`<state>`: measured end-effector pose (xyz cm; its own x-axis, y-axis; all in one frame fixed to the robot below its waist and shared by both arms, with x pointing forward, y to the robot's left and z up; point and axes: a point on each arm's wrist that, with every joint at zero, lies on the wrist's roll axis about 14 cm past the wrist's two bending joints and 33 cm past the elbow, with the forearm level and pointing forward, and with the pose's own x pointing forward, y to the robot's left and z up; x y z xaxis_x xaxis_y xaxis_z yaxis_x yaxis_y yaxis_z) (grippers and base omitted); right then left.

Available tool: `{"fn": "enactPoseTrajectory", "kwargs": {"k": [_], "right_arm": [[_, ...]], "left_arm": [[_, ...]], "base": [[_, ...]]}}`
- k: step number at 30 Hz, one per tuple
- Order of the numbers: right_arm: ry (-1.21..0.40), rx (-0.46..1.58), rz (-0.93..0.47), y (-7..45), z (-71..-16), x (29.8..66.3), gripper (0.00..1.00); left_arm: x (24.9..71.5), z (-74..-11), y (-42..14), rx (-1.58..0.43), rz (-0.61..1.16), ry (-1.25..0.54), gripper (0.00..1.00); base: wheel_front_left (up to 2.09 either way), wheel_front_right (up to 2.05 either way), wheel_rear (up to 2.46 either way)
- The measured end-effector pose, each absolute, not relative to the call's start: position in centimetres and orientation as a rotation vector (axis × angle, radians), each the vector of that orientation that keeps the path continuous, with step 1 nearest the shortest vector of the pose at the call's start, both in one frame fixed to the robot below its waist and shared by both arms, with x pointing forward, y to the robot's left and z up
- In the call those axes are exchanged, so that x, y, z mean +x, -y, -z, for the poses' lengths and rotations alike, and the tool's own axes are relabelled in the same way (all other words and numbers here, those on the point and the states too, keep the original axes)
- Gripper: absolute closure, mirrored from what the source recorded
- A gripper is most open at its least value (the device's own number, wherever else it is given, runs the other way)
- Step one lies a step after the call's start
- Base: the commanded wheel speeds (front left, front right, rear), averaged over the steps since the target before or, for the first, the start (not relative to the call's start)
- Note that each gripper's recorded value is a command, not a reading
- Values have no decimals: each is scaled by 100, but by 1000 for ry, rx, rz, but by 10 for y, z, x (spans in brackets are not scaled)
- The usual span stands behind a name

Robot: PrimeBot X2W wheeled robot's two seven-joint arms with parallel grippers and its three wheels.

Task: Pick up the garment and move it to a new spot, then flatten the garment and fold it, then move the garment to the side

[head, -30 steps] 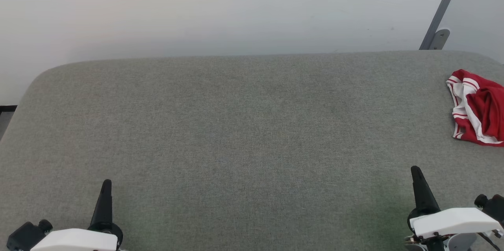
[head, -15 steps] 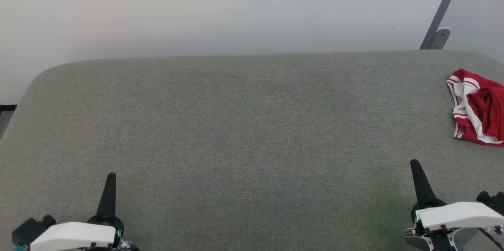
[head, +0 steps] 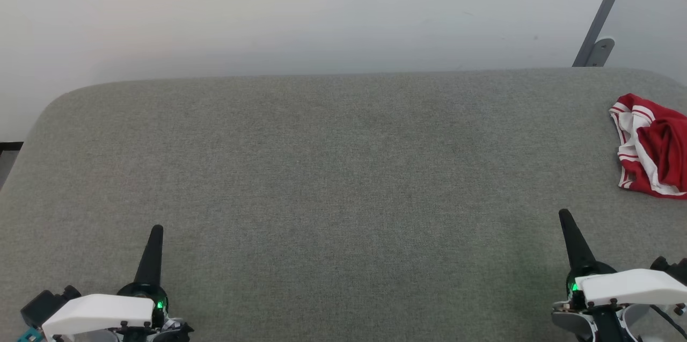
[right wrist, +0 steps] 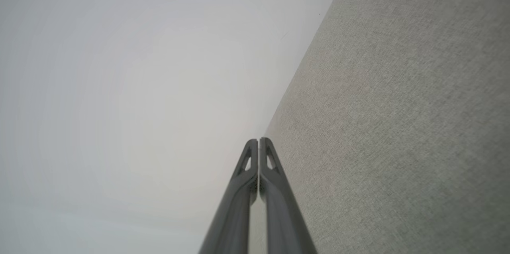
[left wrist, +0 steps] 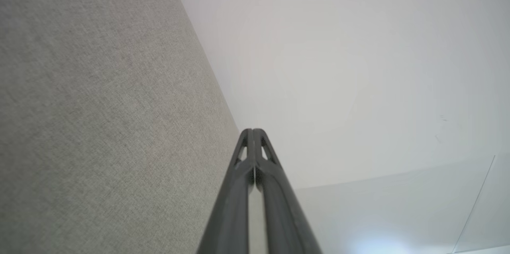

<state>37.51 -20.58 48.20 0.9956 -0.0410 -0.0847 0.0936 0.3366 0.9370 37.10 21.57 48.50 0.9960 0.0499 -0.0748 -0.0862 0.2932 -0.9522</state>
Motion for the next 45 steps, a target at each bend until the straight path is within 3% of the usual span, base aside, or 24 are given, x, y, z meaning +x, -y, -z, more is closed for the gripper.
{"fn": "enactPoseTrajectory", "kwargs": {"k": [45], "right_arm": [[-11, 1563, 12, 200, -503, 387, 100]], "left_arm": [[387, -503, -200, -1566, -12, -13, 100]], "base": [[0, 0, 0]]}}
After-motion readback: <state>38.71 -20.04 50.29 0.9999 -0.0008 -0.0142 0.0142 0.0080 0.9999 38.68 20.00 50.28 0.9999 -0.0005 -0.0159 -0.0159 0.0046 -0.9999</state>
